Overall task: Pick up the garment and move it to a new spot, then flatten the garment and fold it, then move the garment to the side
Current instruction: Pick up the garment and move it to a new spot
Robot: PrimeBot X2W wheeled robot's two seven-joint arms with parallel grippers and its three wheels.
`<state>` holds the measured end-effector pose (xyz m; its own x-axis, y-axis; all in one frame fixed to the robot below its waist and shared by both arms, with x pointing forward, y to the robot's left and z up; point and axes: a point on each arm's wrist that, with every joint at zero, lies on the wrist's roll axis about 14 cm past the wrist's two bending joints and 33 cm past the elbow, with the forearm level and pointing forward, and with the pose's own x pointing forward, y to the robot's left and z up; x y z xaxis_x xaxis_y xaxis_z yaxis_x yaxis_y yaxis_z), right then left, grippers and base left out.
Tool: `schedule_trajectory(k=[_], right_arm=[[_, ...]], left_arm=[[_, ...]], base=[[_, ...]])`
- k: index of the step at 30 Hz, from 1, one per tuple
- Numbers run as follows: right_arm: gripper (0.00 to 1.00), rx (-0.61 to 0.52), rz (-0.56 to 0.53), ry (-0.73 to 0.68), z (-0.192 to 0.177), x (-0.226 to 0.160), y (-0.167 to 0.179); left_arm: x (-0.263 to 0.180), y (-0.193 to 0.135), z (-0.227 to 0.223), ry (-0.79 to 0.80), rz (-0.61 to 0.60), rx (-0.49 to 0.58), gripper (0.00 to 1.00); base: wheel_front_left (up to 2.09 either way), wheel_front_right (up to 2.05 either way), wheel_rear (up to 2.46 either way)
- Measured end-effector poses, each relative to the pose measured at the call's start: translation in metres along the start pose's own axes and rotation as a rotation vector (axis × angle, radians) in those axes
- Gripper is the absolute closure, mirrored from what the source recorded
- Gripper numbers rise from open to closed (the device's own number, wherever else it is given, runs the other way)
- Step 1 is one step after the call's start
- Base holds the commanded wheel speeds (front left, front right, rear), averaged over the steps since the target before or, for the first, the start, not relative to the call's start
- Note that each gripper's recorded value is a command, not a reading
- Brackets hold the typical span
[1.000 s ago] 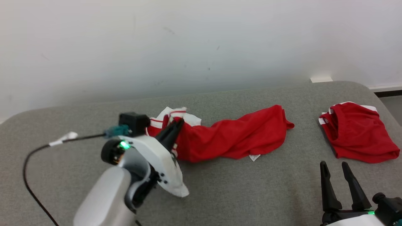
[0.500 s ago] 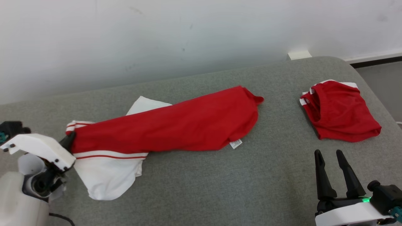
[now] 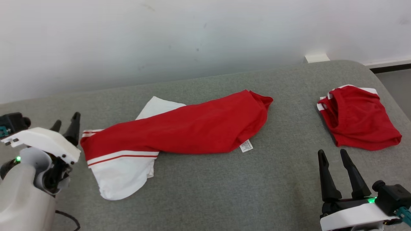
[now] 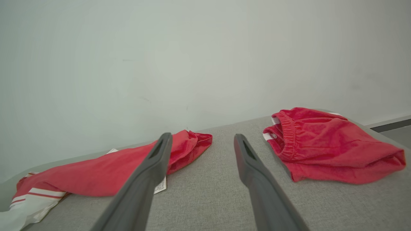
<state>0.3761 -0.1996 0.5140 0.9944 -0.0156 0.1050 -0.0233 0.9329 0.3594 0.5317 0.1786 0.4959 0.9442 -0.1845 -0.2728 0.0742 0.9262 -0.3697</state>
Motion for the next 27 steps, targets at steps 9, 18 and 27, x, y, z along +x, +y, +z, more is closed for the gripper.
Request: schedule_trajectory(k=[9,18,27], right_arm=[[0.0,0.011,0.047,0.014,-0.005,-0.006,0.016],[0.0,0.015,0.09,0.026,-0.01,-0.01,0.03],[0.0,0.011,0.113,0.032,-0.012,-0.012,0.037]], left_arm=[[-0.045,-0.019,0.061,-0.306,-0.089,0.147,0.0],[-0.097,-0.019,0.04,-0.415,-0.067,0.247,0.0],[-0.147,-0.027,0.005,-0.471,0.012,0.244,0.0]], base=[[0.0,0.0,0.0],[0.0,0.0,0.0],[0.0,0.0,0.0]])
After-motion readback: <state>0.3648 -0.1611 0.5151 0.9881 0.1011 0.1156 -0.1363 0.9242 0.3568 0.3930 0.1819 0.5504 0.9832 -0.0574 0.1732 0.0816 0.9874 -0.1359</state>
